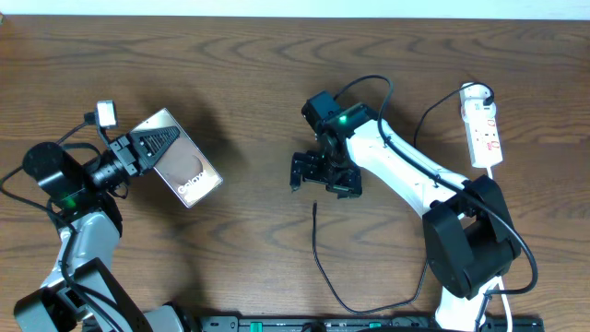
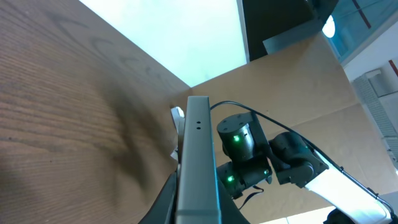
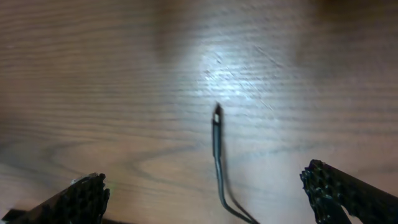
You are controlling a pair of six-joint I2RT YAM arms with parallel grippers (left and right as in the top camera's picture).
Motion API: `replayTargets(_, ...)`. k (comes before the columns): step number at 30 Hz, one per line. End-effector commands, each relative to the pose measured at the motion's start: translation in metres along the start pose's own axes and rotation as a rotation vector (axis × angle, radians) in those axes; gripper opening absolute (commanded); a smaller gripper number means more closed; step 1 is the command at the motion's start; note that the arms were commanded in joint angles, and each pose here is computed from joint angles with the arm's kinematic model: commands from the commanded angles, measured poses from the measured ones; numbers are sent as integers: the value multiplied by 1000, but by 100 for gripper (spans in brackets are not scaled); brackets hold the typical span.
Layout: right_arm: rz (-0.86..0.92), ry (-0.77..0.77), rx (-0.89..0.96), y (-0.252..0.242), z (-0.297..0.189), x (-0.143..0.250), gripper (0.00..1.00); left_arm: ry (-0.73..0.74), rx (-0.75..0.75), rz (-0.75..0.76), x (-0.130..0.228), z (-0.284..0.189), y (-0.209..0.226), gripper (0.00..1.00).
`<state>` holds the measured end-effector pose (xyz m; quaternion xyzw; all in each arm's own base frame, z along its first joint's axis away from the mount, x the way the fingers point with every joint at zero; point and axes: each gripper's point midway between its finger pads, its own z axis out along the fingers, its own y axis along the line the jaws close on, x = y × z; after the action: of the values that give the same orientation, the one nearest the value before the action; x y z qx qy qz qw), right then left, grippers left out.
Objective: Plug charger to phone and switch on socket
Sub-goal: 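Move the right gripper down toward the black cable's plug end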
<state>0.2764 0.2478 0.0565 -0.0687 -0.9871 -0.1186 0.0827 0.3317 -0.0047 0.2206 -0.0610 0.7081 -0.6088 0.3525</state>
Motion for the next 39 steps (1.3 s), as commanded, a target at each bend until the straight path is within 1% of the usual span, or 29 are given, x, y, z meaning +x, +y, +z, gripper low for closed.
replayTargets(1, 47, -9, 55, 0, 5, 6, 99, 9, 8, 29, 1, -2, -5, 8)
replayTargets(7, 54, -35, 105, 4, 11, 16, 98, 9, 8, 30, 1, -2, -5, 7)
replayTargets(11, 67, -77, 162, 7, 19, 22, 99, 10, 9, 29, 1, -2, -5, 7)
replayTargets(22, 68, -72, 180, 6, 27, 22, 99, 12, 10, 29, 1, -2, -5, 7)
replayTargets(26, 69, -65, 189, 5, 36, 19, 97, 12, 10, 30, 1, -2, -5, 7)
replayTargets(29, 71, -54, 203, 3, 43, 19, 93, 12, 10, 29, 1, -2, -5, 7)
replayTargets(39, 71, -59, 215, 1, 47, 17, 91, 12, 10, 30, 1, -2, -5, 7)
